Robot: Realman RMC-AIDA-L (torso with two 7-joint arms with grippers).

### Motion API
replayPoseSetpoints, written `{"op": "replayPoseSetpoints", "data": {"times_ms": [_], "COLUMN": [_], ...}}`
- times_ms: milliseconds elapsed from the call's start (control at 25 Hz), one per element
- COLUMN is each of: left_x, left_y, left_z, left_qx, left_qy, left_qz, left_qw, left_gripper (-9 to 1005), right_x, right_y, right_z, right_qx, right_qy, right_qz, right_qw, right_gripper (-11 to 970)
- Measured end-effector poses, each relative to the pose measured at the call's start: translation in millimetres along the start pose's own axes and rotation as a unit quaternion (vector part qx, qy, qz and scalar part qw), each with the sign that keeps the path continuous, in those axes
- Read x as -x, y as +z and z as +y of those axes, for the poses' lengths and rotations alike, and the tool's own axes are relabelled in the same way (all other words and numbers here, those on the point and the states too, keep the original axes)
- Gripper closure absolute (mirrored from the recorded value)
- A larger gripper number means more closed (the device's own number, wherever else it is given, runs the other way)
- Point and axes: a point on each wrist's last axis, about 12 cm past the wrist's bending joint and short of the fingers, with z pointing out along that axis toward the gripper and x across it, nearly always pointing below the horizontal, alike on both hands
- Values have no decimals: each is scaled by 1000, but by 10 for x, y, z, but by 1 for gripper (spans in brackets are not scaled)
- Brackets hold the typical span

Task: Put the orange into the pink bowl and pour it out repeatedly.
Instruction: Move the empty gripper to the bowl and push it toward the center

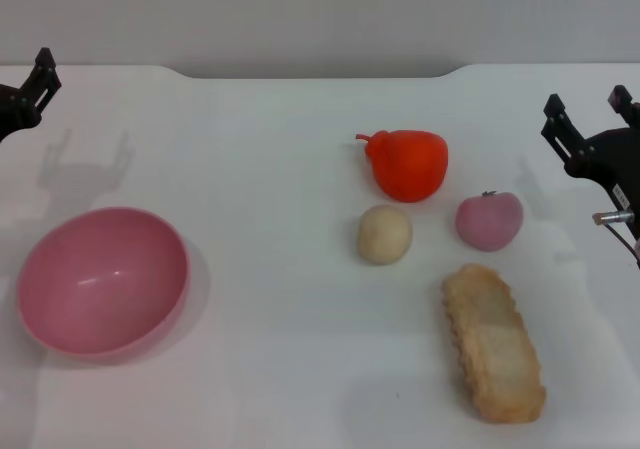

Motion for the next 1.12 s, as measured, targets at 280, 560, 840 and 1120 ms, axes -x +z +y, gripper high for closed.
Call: {"op": "replayPoseSetpoints", "data": {"times_ms": [280, 560, 840, 1120], "left_x": [-2, 56, 825, 1058], "left_y": [-20, -85, -114, -238], "left_z": [30, 88, -122, -393], "left_qx": [6, 2, 34, 12], "left_qy": [0, 7, 95, 121], "left_qz": [-3, 0, 141, 326], "left_qw": [1000, 1000, 985, 938], "left_gripper": [199, 199, 200, 200], "right_x": [-9, -32, -62, -63], "right_y": [26, 14, -16, -2], "right_z": [42, 53, 42, 61], "right_qx": [8, 12, 12, 18], "right_qy": [-2, -5, -5, -8], "right_qz": [6, 11, 18, 22], "right_qw": [1000, 1000, 1000, 1000], "right_gripper": [164, 164, 165, 165]}}
